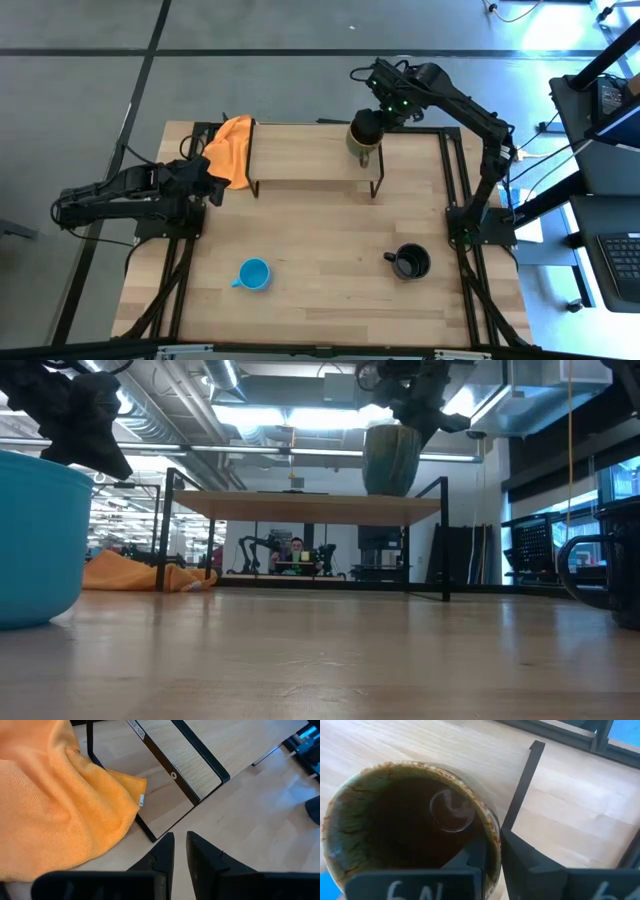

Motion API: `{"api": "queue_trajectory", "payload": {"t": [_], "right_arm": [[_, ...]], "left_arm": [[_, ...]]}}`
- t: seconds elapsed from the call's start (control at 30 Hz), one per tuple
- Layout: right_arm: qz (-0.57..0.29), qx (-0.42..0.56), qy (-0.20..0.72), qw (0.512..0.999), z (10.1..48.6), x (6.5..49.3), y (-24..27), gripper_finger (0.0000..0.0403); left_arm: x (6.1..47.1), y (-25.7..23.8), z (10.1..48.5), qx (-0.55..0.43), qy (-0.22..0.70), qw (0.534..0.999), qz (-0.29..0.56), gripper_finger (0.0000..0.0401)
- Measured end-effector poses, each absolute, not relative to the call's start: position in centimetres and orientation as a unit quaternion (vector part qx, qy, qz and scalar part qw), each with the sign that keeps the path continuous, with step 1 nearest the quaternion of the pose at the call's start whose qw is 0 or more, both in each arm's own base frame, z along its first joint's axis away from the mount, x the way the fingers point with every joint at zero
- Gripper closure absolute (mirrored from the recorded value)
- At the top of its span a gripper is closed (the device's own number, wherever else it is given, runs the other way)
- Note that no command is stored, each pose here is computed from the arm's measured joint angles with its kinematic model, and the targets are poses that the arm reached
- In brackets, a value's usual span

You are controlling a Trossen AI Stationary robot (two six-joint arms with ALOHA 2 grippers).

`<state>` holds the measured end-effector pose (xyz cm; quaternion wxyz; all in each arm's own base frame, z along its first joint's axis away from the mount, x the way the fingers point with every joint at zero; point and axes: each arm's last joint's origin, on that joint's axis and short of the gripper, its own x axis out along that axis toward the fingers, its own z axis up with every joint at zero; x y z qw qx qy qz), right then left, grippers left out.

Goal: Stack small to large cups/mugs on shelf
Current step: Put the brown mug on the shelf

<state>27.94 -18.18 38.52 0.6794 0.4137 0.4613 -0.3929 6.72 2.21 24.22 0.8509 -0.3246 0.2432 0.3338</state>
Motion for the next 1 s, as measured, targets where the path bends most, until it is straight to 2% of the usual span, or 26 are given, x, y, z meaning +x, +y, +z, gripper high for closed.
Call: {"api": "queue_trajectory", "payload": {"t": [0.47, 1.0], "right_arm": [[-0.392, 0.415, 0.465, 0.677, 37.7, 29.6, -17.3, 0.0363], [-0.413, 0.406, 0.475, 0.663, 37.5, 29.0, -17.9, 0.036]], "left_arm": [[6.7, 2.2, 24.2, -0.323, 0.244, 0.851, 0.334, 0.0358], [6.7, 2.1, 24.2, -0.328, 0.247, 0.852, 0.324, 0.0358]]}}
